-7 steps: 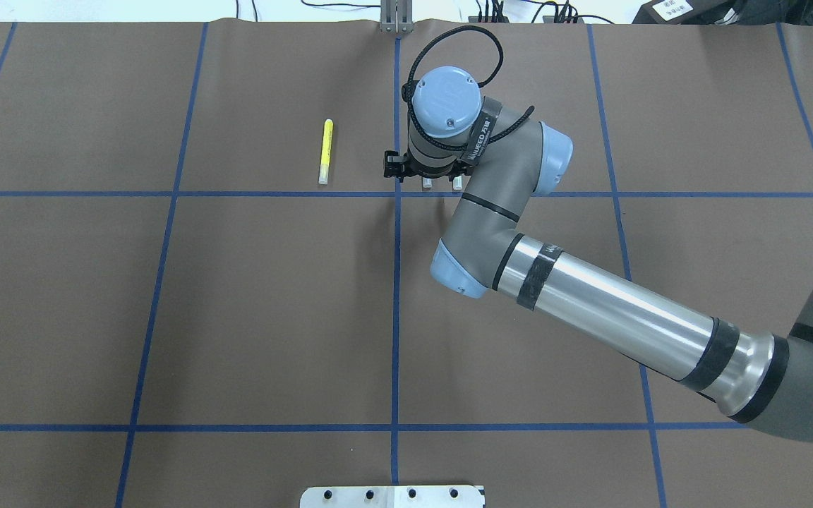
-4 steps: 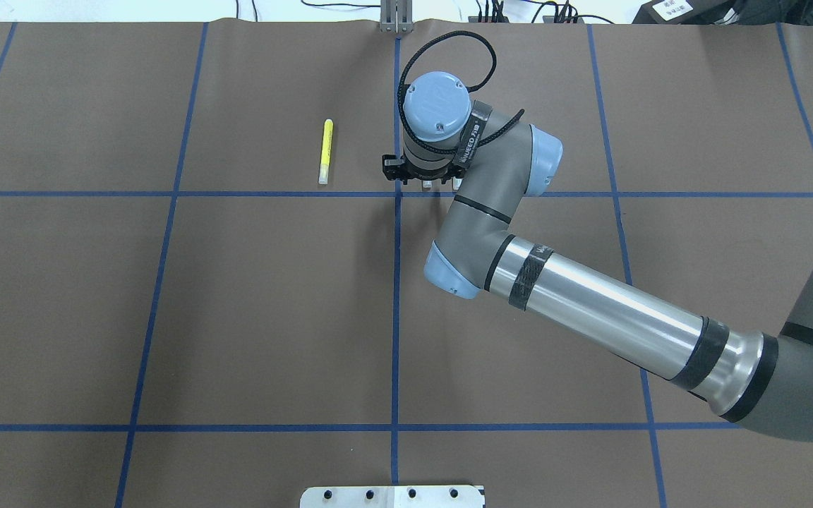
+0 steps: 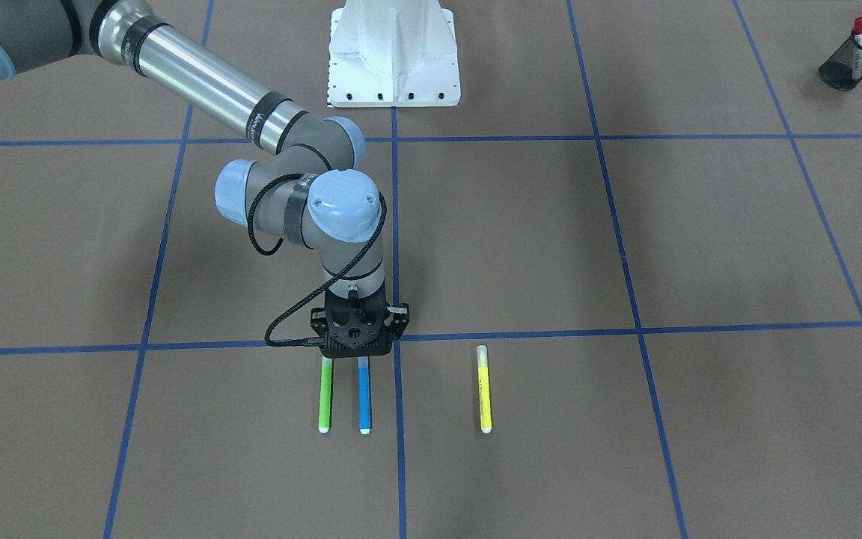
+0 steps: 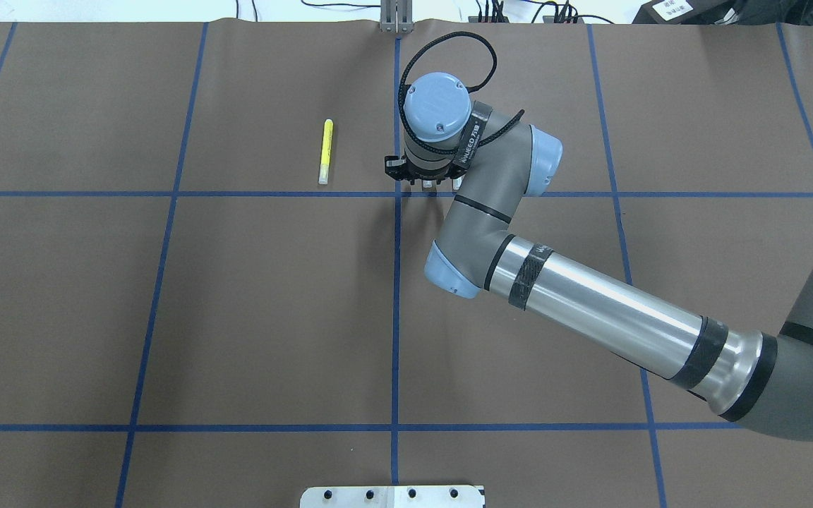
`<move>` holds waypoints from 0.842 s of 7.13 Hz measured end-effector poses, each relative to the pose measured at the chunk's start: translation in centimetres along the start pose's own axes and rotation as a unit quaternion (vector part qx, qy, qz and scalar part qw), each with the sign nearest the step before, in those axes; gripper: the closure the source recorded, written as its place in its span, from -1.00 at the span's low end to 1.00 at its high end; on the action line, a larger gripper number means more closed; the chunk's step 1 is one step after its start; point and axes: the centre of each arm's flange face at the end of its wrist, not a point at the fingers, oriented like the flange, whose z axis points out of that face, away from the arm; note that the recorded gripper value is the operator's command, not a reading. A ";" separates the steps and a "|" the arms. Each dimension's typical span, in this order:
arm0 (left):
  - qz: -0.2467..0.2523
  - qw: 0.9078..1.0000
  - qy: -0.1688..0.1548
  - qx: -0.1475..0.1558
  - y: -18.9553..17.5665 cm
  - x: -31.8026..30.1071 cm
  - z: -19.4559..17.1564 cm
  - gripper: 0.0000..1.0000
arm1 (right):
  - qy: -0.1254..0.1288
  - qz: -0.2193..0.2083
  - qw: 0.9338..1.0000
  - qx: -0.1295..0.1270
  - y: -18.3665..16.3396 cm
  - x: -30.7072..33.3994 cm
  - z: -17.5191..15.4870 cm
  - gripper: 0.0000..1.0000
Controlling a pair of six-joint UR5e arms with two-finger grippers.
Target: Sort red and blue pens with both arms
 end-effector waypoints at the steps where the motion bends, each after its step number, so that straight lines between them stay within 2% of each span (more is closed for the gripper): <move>1: 0.000 1.000 0.000 0.000 0.0 0.0 0.0 -1.00 | 0.001 0.000 1.000 -0.001 0.0 0.1 0.1 0.23; 6: 0.000 1.000 0.000 0.000 0.0 0.0 0.0 -1.00 | 0.012 -0.003 1.000 0.004 -0.1 0.5 0.9 0.29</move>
